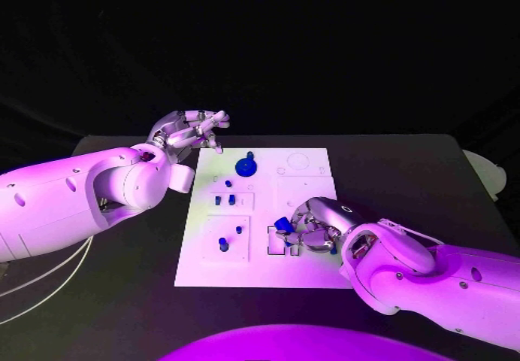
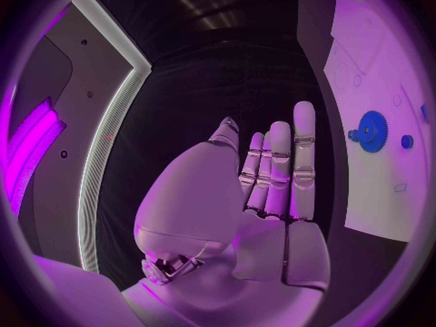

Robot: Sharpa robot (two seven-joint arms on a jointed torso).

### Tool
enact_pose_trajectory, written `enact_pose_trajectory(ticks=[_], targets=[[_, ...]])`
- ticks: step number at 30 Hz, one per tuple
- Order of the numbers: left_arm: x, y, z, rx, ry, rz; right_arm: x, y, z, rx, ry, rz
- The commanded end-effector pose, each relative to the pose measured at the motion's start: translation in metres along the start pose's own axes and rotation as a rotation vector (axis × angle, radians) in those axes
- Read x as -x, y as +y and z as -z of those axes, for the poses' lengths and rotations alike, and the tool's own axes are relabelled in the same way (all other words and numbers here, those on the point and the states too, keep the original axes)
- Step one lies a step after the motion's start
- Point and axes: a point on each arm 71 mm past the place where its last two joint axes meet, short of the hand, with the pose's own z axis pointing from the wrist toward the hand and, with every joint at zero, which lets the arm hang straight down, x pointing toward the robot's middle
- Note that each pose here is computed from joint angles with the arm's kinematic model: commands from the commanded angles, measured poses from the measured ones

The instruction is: Assemble the parts on the task board

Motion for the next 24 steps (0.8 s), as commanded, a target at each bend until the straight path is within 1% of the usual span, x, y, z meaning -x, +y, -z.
enact_pose_trajectory(ticks=[1,10,24], targets=[[-0.0024,-0.0011,0.0000,-0.005,0.019,0.006,-0.0085,0.0023,-0.0036,0.001,0.083,0.007],[-0.0020,-0.0011,0.0004,-0.003,0.018,0.005,-0.0121,0.0066,-0.0100,0.005,0.088,0.036],[-0.0020,-0.0011,0.0004,-0.003,0.017,0.005,-0.0124,0.0056,-0.0119,-0.002,0.090,0.082]])
